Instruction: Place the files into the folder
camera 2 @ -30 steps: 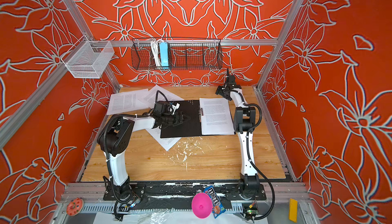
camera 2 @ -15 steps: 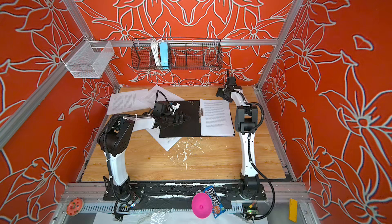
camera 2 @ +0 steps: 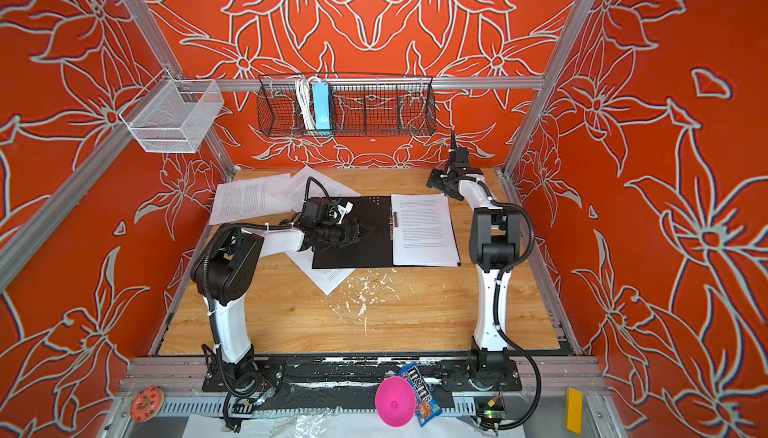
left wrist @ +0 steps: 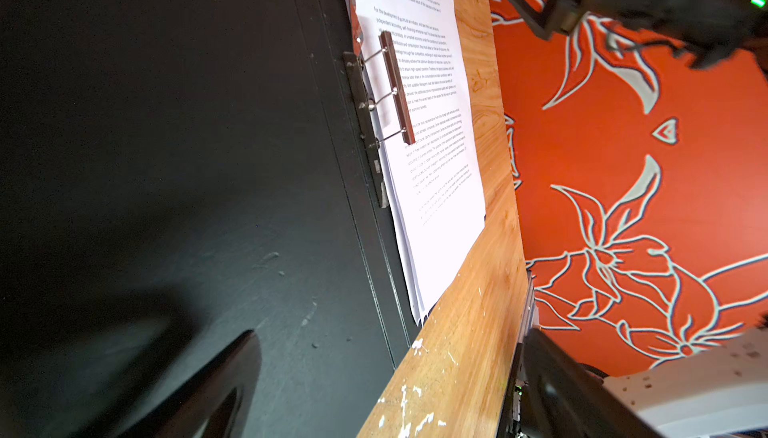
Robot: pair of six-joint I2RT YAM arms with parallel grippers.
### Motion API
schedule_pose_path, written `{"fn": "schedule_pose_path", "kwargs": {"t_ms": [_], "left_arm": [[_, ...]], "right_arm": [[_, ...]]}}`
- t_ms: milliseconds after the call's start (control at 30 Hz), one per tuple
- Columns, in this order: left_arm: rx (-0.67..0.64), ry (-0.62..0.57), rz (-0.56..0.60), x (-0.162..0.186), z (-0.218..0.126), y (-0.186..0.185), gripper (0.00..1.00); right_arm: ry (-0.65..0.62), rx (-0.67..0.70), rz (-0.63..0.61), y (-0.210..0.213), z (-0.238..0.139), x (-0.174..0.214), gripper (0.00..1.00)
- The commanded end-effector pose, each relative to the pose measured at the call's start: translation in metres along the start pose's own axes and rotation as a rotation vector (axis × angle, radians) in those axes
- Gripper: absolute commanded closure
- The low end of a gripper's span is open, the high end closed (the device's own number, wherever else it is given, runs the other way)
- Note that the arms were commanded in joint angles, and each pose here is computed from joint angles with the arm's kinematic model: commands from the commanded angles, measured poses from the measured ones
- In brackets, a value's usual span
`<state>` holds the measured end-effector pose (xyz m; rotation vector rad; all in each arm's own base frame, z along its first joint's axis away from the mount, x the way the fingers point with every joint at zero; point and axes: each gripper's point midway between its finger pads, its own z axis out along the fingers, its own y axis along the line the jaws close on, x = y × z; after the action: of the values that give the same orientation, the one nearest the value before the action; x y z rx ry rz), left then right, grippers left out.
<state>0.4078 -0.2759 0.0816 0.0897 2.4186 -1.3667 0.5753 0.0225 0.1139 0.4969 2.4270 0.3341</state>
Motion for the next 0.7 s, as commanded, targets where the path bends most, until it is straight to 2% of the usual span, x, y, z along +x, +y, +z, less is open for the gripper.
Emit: {"fn": "schedule_pose_path", "kwargs": {"t_ms": [0, 167, 333, 500, 667], "left_arm": [[0.047, 0.013, 0.055, -0.001, -0.001, -0.034, 0.02], [0.008, 0.062, 0.069, 0.02, 0.013, -0.04, 0.02], [-0.02, 0.119, 0.084, 0.043, 0.029, -0.038, 0.02], [-0.052, 0.154, 0.081, 0.053, 0.037, -0.03, 0.02], [-0.089, 0.177, 0.067, 0.062, 0.04, -0.016, 0.02]], "right_arm": [[-0.109, 0.001, 0.046, -0.003, -0.053, -0.006, 0.02], [-0.119, 0.033, 0.084, -0.031, -0.09, 0.054, 0.02], [0.018, 0.051, 0.068, -0.056, -0.093, 0.127, 0.03], [0.062, 0.052, 0.051, -0.07, -0.093, 0.163, 0.02], [0.086, 0.049, 0.054, -0.074, -0.091, 0.178, 0.02]]}}
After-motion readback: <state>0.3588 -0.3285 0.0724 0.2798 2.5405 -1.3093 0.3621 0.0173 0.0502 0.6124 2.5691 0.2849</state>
